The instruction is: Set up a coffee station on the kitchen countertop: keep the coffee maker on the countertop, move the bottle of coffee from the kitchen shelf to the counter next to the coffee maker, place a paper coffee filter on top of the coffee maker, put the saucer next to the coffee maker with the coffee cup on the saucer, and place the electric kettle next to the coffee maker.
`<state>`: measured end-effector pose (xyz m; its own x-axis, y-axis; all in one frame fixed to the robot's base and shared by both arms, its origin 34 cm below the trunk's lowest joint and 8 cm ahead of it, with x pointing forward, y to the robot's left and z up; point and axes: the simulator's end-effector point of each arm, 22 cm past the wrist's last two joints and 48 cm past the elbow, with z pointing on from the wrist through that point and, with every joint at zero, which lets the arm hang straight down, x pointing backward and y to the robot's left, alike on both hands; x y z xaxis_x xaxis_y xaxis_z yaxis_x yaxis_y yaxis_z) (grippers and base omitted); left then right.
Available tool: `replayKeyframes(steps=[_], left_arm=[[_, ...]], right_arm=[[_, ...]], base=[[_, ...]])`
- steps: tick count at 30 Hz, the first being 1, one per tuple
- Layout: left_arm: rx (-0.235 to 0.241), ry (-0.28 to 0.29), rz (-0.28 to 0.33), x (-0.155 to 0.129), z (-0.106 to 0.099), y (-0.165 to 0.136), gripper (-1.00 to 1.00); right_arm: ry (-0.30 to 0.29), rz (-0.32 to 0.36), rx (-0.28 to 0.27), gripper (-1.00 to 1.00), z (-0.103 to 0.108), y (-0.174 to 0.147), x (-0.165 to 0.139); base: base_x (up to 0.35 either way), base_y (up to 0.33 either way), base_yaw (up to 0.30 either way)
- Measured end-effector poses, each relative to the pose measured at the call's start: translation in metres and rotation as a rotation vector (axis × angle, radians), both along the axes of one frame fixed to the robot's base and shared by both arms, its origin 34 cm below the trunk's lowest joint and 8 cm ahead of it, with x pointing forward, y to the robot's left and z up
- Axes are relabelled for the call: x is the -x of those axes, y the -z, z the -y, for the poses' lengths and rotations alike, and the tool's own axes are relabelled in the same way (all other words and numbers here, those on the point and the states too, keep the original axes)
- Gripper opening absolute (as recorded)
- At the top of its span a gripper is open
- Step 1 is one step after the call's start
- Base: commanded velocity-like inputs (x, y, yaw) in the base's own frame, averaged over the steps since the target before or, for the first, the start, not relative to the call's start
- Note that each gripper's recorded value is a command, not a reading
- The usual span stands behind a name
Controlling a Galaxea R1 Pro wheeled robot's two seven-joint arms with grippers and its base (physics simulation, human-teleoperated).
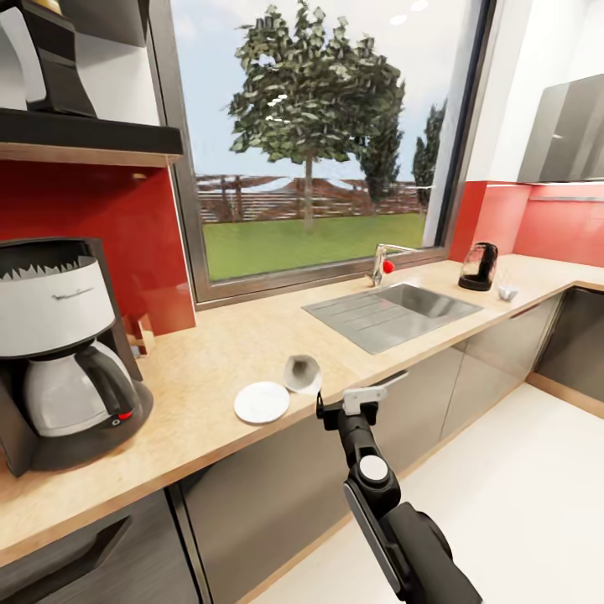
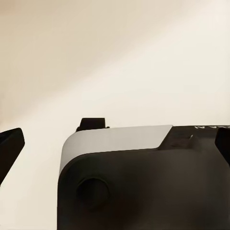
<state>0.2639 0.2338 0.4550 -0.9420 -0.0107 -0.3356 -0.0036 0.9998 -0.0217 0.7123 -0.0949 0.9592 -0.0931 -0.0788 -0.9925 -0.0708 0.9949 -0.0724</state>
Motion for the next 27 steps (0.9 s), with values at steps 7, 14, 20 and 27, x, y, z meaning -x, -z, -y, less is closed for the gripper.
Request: replayKeyframes(steps=[7, 14, 20, 27], left_arm=[[0.000, 0.000, 0.000, 0.0000, -0.0004, 0.0000, 1.00], [0.000, 0.000, 0.000, 0.0000, -0.0004, 0.0000, 1.00], [0.000, 0.000, 0.000, 0.0000, -0.0005, 0.0000, 1.00], [0.000, 0.000, 0.000, 0.0000, -0.0005, 0.0000, 1.00]], right_arm=[[0.000, -0.003, 0.001, 1.00, -0.0001, 0.0016, -0.0001], [0.000, -0.003, 0.002, 1.00, 0.0000, 0.0017, -0.0002], [0.000, -0.004, 0.002, 1.00, -0.0001, 0.0020, -0.0005], [0.000, -0.019, 0.010, 1.00, -0.0005, 0.0090, -0.0023]], base=[[0.063, 0.000, 0.000], [0.064, 0.018, 0.000], [0.096, 0.043, 0.000], [0.035, 0.005, 0.000]])
